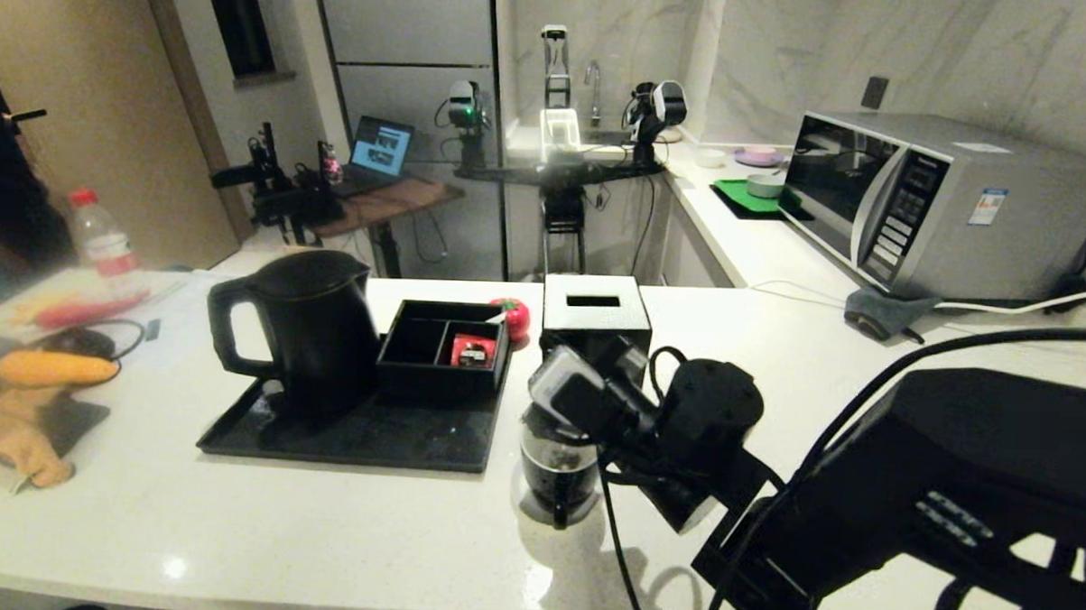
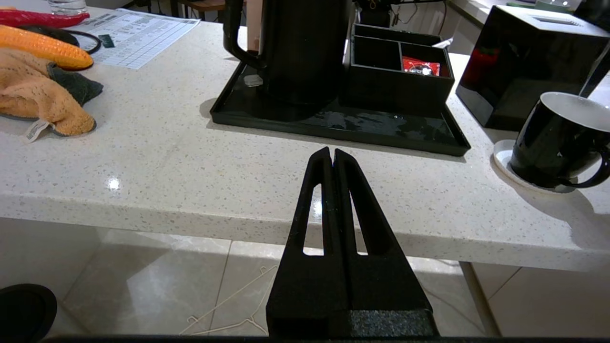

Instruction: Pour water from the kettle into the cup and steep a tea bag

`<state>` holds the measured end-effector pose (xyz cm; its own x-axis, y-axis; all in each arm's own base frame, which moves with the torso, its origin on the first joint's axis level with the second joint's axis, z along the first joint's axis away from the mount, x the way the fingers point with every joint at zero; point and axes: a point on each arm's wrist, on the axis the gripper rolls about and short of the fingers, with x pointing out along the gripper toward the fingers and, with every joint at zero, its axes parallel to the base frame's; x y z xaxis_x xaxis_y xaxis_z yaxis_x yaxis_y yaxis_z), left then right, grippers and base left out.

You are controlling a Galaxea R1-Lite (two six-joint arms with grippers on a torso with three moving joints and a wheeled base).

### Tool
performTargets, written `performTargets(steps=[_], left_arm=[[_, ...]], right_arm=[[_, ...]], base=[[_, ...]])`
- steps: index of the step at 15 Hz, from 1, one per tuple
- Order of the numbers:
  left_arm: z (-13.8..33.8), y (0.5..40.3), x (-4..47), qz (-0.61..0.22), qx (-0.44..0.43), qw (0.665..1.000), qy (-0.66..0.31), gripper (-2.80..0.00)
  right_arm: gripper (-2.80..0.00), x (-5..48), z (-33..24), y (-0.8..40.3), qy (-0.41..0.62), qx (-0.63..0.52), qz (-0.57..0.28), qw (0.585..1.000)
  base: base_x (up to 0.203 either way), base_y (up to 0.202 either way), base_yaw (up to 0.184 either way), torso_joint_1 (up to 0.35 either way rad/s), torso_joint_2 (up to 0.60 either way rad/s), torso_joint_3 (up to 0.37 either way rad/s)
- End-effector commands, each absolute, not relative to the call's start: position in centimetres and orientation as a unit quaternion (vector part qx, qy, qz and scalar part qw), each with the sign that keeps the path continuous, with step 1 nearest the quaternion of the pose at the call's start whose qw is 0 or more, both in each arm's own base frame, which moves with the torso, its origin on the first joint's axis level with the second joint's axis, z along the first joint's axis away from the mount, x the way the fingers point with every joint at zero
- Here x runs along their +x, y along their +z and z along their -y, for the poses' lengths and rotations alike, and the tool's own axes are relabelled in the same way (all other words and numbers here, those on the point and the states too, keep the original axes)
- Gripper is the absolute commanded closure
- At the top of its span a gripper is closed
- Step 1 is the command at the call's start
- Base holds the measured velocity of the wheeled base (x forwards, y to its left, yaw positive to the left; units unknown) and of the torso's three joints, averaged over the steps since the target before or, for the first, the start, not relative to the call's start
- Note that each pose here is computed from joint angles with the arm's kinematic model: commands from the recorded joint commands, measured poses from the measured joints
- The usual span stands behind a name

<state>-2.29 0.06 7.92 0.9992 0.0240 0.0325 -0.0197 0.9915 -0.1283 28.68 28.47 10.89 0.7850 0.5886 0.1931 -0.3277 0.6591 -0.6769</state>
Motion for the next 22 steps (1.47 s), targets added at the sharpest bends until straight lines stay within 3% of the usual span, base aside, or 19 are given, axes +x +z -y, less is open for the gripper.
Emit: performTargets(steps=[1,6,15,22], left_arm=[[-0.1,7.9,-2.3,0.018,-0.065,0.998,0.011,0.0],[-0.1,7.9,-2.3,0.017,-0.065,0.998,0.011,0.0],[-0.1,7.9,-2.3,0.018,-0.065,0.998,0.011,0.0],[-0.1,7.9,-2.3,0.018,-0.065,0.998,0.011,0.0]], right_arm=[[0.0,29.0,-28.8,9.1,0.266,-0.332,0.188,0.885],[0.0,28.7,-28.4,11.0,0.255,-0.321,0.206,0.889],[0.0,28.1,-24.6,18.8,0.191,-0.286,0.271,0.899],[0.0,28.3,-24.6,18.1,0.195,-0.29,0.267,0.898]], base=[[0.0,0.0,0.0,0.0,0.0,0.0],[0.0,0.0,0.0,0.0,0.0,0.0],[0.0,0.0,0.0,0.0,0.0,0.0],[0.0,0.0,0.0,0.0,0.0,0.0]])
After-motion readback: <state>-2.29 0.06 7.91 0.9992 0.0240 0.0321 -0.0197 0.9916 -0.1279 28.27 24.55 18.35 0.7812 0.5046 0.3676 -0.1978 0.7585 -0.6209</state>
